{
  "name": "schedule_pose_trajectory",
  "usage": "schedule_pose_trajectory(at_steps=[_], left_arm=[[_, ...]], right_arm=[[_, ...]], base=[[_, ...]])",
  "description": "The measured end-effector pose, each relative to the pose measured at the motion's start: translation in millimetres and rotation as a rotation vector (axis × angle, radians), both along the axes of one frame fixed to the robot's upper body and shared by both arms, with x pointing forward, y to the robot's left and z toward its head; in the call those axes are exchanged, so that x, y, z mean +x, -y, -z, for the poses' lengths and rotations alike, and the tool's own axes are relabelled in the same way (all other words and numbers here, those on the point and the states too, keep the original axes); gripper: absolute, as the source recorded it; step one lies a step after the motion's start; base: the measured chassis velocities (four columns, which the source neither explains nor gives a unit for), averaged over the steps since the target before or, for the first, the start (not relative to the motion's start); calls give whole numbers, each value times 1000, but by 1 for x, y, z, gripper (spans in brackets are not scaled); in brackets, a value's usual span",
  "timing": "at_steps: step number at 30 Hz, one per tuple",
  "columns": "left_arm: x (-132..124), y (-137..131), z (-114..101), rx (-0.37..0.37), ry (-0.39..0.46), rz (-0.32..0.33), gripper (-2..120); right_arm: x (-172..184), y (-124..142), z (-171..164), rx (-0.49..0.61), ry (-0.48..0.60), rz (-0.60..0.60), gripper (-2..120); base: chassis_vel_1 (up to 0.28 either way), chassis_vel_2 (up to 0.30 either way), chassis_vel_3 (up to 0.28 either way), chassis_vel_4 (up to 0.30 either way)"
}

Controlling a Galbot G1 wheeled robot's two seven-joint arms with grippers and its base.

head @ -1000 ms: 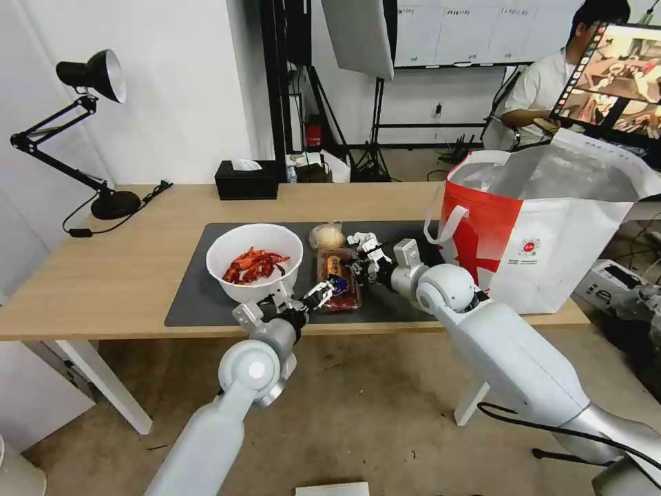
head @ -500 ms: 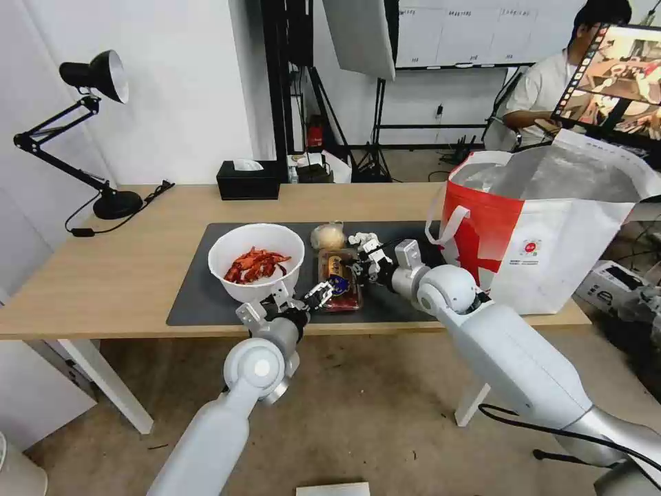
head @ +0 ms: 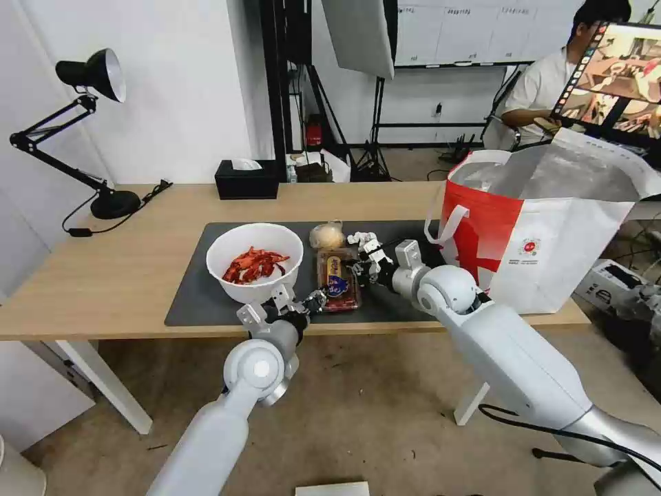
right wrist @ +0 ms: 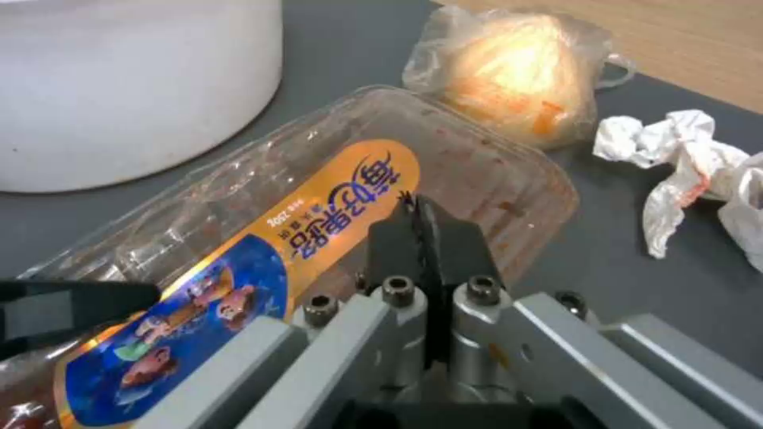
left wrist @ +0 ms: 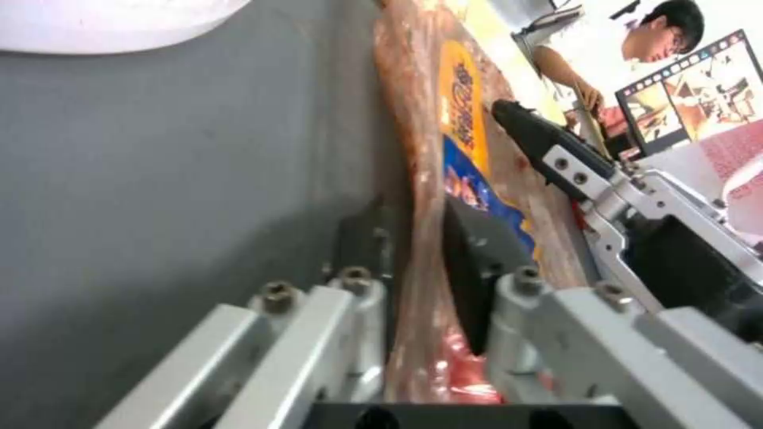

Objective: Pick up the trash from the table and place it into the takeout bag.

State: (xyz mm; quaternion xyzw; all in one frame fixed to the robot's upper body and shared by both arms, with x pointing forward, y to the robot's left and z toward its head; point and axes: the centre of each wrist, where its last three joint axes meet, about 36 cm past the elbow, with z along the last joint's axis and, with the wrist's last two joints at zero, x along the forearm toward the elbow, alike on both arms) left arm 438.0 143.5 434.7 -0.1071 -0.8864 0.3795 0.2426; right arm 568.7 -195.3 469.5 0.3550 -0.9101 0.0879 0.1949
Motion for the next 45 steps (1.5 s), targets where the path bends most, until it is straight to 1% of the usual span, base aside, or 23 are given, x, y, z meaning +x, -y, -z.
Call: schedule_pose_trajectory(at_steps=[2, 4, 12, 15, 16, 19, 20, 22, 23, 24, 26, 28, 30, 31, 33, 34, 35, 37, 40, 41, 42, 43, 45], left_arm=[[0, 0, -1, -1, 3, 1, 2], [0, 0, -1, -1, 4, 1, 0], [0, -4, -5, -1, 15, 6, 0], [-1, -5, -8, -10, 33, 11, 0], [-1, -5, -8, -10, 33, 11, 0], [-3, -4, -13, -25, 62, 18, 0], [-3, -4, -13, -25, 62, 18, 0], [-4, -3, -17, -37, 86, 28, 0], [-3, -1, -20, -42, 101, 34, 0], [-3, -1, -20, -42, 101, 34, 0], [-2, 1, -25, -54, 129, 46, 0], [-1, 1, -29, -62, 147, 49, 0], [1, 3, -35, -71, 182, 51, 0], [1, 3, -35, -71, 182, 51, 0], [3, 3, -43, -74, 217, 50, 0], [5, 3, -47, -75, 237, 49, 0], [5, 3, -47, -75, 237, 49, 0], [9, -2, -54, -62, 273, 40, 0], [14, -8, -60, -45, 306, 28, 0], [18, -12, -63, -34, 320, 21, 0], [22, -16, -67, -24, 335, 18, 0], [22, -16, -67, -24, 335, 18, 0], [29, -20, -74, -6, 368, 15, 0]], right_arm=[[0, -1, 0, 1, -1, -1, 0], [-1, -1, 1, 2, -1, -1, 0], [-8, 4, -5, 40, 24, 23, 0], [-18, 12, -17, 136, 79, 44, 2], [-18, 12, -17, 136, 79, 44, 2], [-38, 21, -36, 237, 156, 62, 17], [-38, 21, -36, 237, 156, 62, 17], [-58, 31, -43, 294, 206, 93, 28], [-69, 38, -43, 304, 223, 116, 31], [-69, 38, -43, 304, 223, 116, 31], [-89, 48, -40, 311, 243, 153, 42], [-98, 52, -39, 312, 250, 168, 45], [-115, 60, -37, 309, 271, 195, 57], [-115, 60, -37, 309, 271, 195, 57], [-138, 67, -31, 295, 295, 220, 65], [-151, 68, -27, 292, 308, 229, 72], [-151, 68, -27, 292, 308, 229, 72], [-175, 69, -17, 303, 346, 261, 82], [-198, 69, -7, 315, 399, 298, 88], [-210, 69, 1, 319, 425, 316, 96], [-221, 68, 10, 323, 449, 334, 98], [-221, 68, 10, 323, 449, 334, 98], [-242, 67, 32, 338, 463, 361, 100]], base=[[0, 0, 0, 0], [0, 0, 0, 0], [0, 0, 0, 0], [0, 0, 0, 0], [0, 0, 0, 0], [0, 0, 0, 0], [0, 0, 0, 0], [0, 0, 0, 0], [0, 0, 0, 0], [0, 0, 0, 0], [0, 0, 0, 0], [0, 0, 0, 0], [0, 0, 0, 0], [0, 0, 0, 0], [0, 0, 0, 0], [0, 0, 0, 0], [0, 0, 0, 0], [0, 0, 0, 0], [0, 0, 0, 0], [0, 0, 0, 0], [0, 0, 0, 0], [0, 0, 0, 0], [0, 0, 0, 0]])
